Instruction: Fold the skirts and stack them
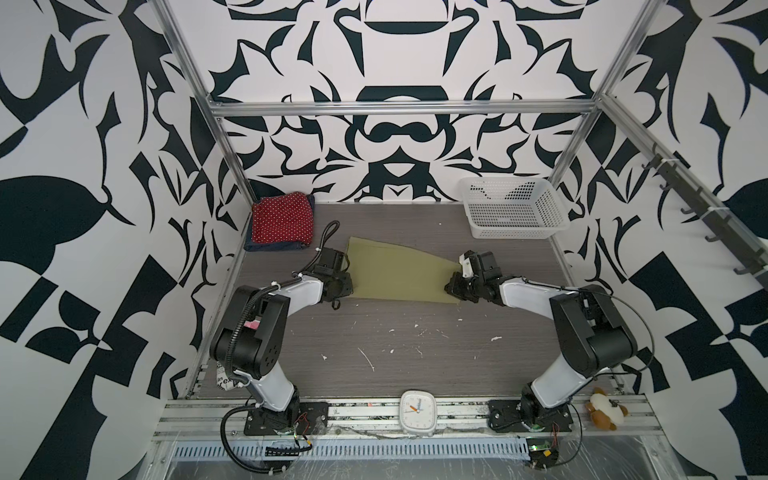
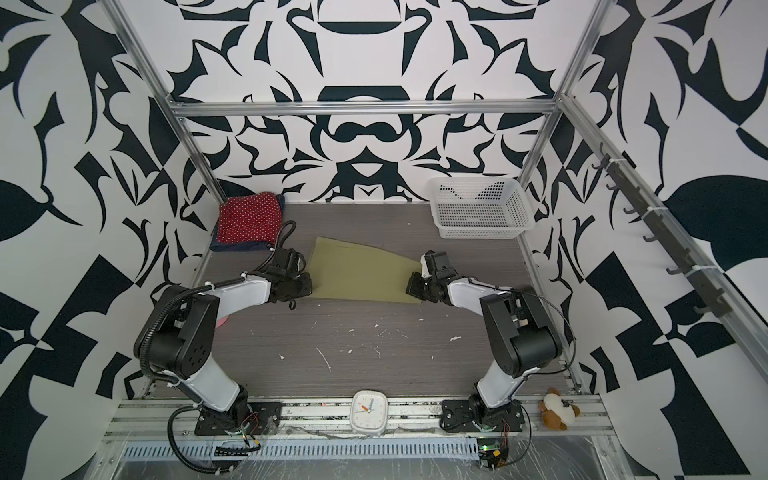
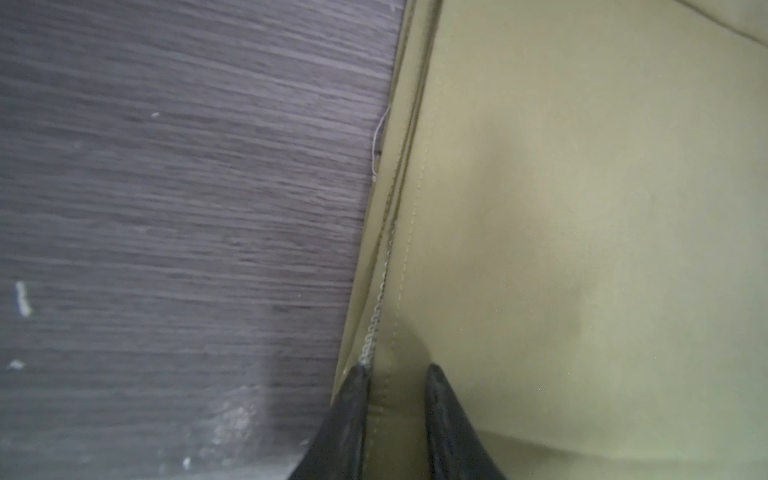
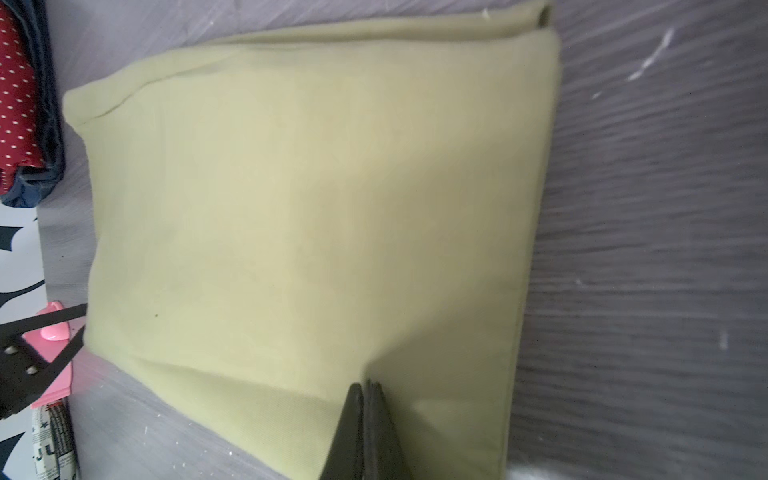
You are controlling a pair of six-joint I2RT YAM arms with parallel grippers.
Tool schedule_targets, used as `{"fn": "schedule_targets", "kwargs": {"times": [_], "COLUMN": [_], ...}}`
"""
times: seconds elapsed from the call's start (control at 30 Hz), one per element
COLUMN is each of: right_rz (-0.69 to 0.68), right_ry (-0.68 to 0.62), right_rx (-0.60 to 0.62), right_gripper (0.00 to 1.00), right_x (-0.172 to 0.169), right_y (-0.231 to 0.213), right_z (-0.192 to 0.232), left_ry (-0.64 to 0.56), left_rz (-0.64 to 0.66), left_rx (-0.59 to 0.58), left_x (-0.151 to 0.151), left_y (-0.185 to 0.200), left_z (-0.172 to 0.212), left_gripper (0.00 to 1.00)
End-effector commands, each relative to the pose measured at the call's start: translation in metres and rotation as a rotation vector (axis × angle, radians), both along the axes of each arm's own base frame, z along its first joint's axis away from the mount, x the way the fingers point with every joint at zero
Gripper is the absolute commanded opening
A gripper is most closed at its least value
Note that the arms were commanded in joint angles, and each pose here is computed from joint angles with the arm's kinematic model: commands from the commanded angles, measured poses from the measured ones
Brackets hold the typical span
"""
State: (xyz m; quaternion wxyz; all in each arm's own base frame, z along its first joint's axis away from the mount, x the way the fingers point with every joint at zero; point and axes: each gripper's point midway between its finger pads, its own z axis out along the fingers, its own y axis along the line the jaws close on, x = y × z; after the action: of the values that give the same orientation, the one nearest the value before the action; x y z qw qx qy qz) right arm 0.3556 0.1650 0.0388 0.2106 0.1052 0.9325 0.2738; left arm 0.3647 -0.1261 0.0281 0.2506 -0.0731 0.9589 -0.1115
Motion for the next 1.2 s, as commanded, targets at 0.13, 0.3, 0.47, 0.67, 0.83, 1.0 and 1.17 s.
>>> {"fn": "schedule_targets", "kwargs": {"times": [0.13,0.3,0.47,0.67,0.83,1.0,1.17], "right_rz": [0.003,0.123,0.208,0.208,0.197,0.138,0.119], "right_ry": [-0.086,-0.149,-0.170,-0.116,-0.069,-0.038,-0.039], "right_rx": [-0.003,0.048,0.142,0.169,0.165,0.090,0.039], "right_gripper": [0.04,0.05,0.00,0.00,0.00,0.00,0.00], "right_x": [0.015,0.010,0.002,0.006,0.007,0.006,0.005], "right_y": [-0.002,0.026,0.075,0.103,0.106,0.081,0.067], "right_z": [0.038,0.084,0.097,0.069,0.040,0.015,0.016], "left_ry": [-0.052,-0.208,-0.243,-0.170,-0.073,-0.027,-0.039], "left_rz": [0.107,0.051,-0.114,-0.217,-0.182,-0.100,-0.048], "left_rx": [0.060,0.012,-0.119,-0.209,-0.192,-0.128,-0.045], "left_x": [-0.011,0.010,0.018,0.008,-0.010,-0.027,-0.035], "left_y": [0.027,0.009,-0.062,-0.126,-0.119,-0.085,-0.053], "left_z": [0.021,0.091,0.114,0.072,0.020,-0.005,0.002], "left_gripper": [0.29,0.29,0.21,0.15,0.13,0.12,0.13]}}
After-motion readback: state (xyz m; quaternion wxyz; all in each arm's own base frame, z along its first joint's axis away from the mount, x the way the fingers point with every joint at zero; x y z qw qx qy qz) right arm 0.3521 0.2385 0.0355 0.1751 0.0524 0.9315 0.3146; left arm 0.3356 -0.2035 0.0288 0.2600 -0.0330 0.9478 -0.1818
